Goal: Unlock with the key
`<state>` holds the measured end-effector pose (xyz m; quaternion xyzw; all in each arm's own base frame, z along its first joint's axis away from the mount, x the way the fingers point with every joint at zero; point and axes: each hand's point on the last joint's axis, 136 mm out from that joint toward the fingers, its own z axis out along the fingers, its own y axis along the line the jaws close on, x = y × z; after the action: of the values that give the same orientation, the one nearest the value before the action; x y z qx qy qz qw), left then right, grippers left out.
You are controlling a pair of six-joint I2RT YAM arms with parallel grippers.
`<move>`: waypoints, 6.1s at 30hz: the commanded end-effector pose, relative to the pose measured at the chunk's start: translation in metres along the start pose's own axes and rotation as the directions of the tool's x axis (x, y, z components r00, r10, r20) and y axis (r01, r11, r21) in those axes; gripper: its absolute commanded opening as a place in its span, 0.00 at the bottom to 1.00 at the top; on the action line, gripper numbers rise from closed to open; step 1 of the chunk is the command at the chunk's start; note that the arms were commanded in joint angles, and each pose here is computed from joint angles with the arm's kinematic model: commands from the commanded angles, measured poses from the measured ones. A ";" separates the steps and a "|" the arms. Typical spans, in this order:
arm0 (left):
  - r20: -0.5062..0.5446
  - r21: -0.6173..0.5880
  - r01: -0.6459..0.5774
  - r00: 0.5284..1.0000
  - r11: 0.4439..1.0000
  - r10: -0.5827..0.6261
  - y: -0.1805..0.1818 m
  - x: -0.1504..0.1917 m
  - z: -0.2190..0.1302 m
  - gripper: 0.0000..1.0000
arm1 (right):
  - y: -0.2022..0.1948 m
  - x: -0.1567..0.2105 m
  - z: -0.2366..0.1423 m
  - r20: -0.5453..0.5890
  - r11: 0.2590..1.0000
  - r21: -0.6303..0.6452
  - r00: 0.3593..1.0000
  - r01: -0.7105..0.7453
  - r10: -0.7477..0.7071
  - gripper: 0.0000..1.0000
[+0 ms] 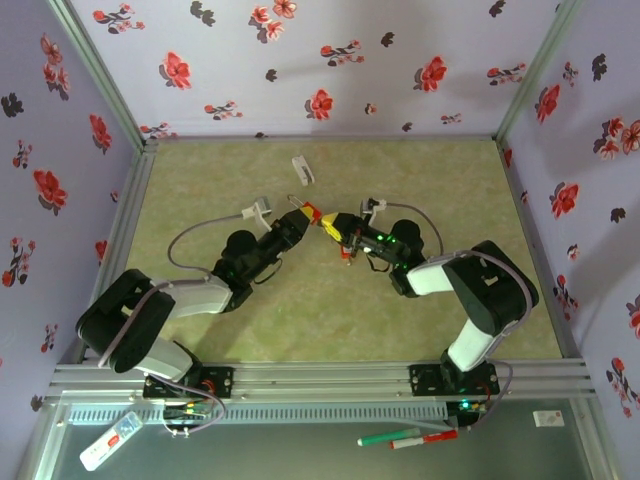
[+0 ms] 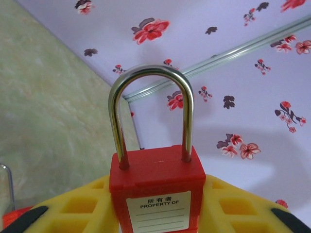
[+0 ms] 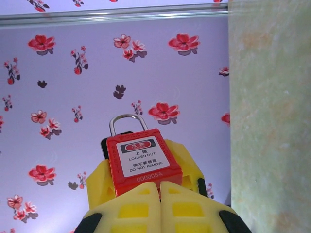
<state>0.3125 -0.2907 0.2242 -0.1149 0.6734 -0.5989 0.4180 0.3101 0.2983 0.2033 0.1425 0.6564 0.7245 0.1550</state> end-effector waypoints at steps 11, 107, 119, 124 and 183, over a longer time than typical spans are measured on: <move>-0.101 0.042 -0.135 0.985 0.990 0.139 -0.013 0.014 -0.005 0.00 | 0.021 -0.030 -0.002 0.091 0.997 -0.063 0.995 -0.040 0.046 0.32; -0.927 -0.329 -0.858 0.373 0.394 0.039 0.131 0.060 -0.107 0.00 | -0.029 -0.006 -0.128 -0.113 0.586 0.689 0.862 0.426 -0.494 0.88; -0.914 -0.369 -0.928 0.372 -0.051 -0.160 0.144 -0.002 -0.147 0.00 | -0.031 0.000 -0.134 -0.121 0.585 0.686 0.861 0.432 -0.495 0.88; -0.909 -0.336 -0.931 0.361 -0.145 -0.208 0.157 -0.007 -0.151 0.00 | -0.031 0.002 -0.136 -0.120 0.586 0.684 0.860 0.434 -0.497 0.88; -0.411 -0.729 -0.492 0.870 0.475 0.272 0.032 -0.095 -0.140 0.71 | -0.106 0.082 -0.001 -0.420 0.346 0.800 0.870 0.490 -0.259 0.84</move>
<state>0.2866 -0.1218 0.2246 -0.0829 0.9282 -0.1128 0.3447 0.2365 0.3284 0.1071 -0.0409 0.9499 0.2699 0.1518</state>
